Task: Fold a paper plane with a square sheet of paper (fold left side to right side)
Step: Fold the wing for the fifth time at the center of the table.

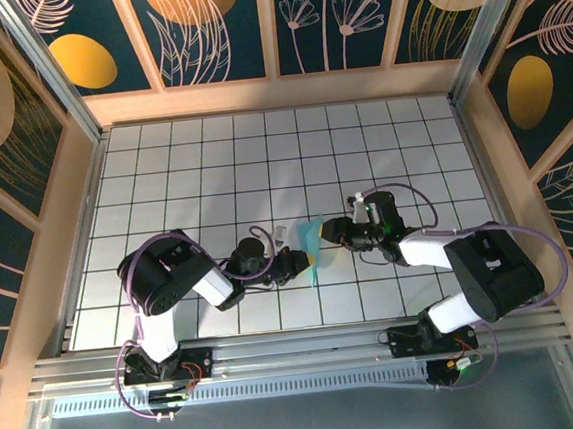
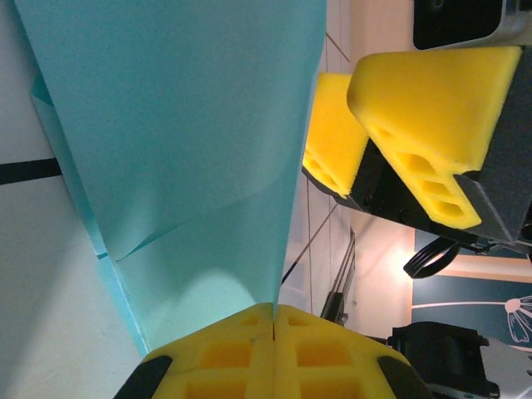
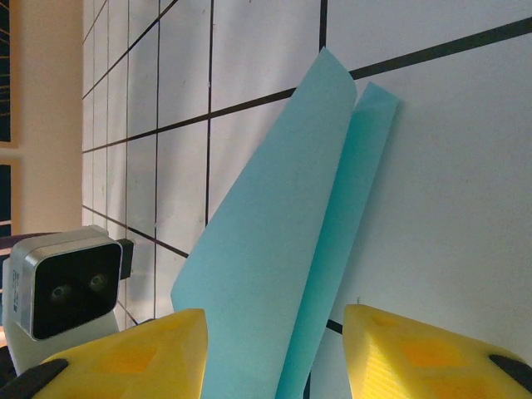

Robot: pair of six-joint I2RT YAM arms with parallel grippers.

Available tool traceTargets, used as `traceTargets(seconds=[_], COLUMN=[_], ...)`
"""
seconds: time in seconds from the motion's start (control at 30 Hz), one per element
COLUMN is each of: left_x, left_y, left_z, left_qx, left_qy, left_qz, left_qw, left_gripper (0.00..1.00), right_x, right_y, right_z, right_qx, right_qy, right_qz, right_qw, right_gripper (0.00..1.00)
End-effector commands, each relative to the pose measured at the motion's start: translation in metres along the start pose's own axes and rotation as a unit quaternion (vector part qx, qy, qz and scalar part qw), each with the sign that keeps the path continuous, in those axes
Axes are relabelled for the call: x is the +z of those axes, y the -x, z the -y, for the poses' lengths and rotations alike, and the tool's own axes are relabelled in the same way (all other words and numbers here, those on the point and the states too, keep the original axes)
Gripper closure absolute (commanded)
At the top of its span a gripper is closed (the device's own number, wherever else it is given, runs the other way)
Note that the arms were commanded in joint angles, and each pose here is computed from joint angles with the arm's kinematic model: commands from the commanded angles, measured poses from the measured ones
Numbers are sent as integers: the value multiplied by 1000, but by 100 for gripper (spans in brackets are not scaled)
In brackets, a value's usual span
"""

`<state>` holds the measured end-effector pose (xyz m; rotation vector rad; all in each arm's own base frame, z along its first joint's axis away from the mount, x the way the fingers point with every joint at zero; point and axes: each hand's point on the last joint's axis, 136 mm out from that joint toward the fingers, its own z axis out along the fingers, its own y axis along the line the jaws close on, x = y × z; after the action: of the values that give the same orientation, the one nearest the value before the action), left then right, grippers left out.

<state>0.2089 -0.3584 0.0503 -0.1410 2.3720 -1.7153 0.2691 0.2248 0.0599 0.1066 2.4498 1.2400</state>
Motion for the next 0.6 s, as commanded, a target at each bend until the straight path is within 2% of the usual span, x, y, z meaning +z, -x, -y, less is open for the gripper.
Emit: traceTargets(seconds=[0.0,0.57], left_x=[-2,0], left_y=[2,1], left_z=[11,5], left_qx=[4,-7], left_qy=[-30,-31], left_qz=[3,0], left_qw=[1000,1000], left_gripper=[100,100], right_x=[5,19], right_y=[11,7], right_z=[-9,-10], right_qx=[-6,-2], right_qy=[6,8], right_qz=[17,4], right_qw=[1000,1000], right_gripper=[53,54])
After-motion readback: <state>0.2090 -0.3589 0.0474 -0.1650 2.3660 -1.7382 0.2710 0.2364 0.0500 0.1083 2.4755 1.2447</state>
